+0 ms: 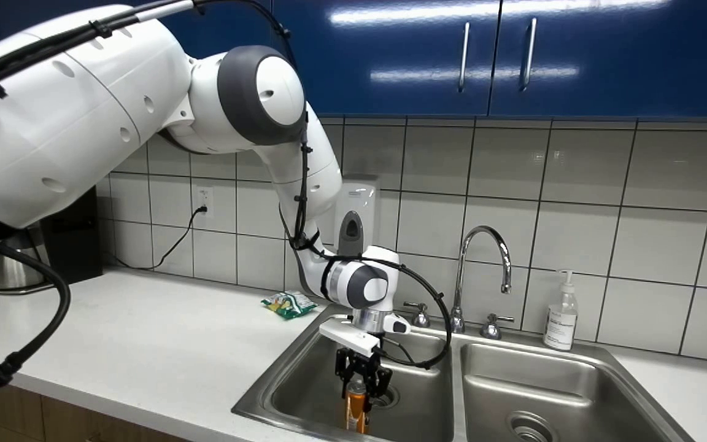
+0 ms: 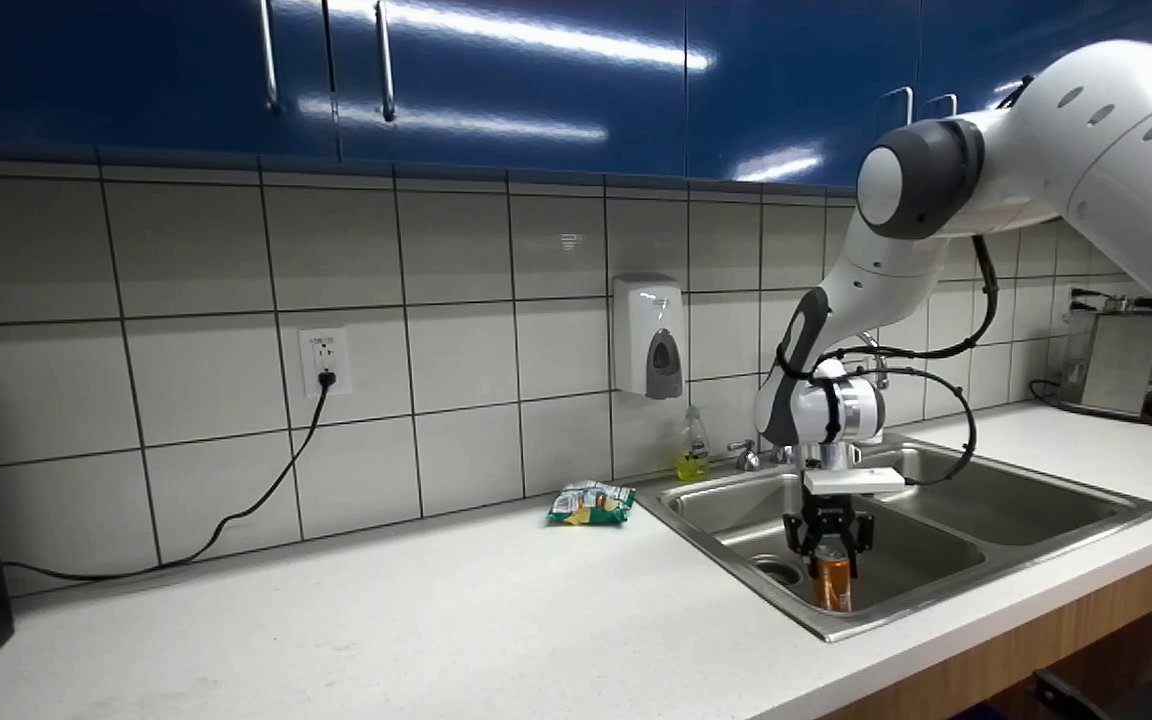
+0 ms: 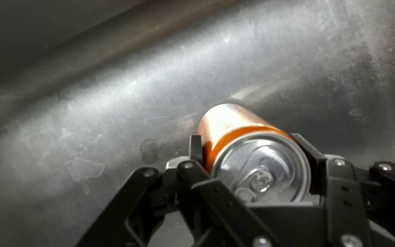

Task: Put the can in the sink

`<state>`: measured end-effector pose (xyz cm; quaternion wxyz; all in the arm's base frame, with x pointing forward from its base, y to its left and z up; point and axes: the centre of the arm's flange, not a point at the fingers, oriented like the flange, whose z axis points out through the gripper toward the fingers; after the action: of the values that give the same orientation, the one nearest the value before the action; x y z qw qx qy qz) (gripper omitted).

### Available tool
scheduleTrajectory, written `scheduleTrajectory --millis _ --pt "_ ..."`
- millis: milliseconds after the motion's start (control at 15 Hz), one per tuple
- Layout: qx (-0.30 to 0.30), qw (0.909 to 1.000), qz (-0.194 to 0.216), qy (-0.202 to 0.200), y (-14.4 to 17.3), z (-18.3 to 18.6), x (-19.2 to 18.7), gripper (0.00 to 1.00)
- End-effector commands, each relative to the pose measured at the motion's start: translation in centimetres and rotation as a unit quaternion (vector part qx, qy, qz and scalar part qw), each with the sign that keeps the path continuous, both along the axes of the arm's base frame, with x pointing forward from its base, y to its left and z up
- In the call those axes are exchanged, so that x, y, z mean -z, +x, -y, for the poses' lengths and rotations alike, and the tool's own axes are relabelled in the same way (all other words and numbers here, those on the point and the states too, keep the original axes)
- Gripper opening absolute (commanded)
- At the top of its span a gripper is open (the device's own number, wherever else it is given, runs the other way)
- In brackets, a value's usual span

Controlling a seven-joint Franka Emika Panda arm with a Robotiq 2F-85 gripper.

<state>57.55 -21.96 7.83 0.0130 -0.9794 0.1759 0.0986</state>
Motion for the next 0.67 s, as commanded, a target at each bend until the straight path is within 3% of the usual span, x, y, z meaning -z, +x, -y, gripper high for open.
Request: scheduleTrajectory --millis 0,600 --pt "0.011 0.9999 0.003 0.009 0.71 0.55 -0.37 0.39" --pt "0.012 0.9999 -0.002 0.012 0.62 0.85 0.29 0.39"
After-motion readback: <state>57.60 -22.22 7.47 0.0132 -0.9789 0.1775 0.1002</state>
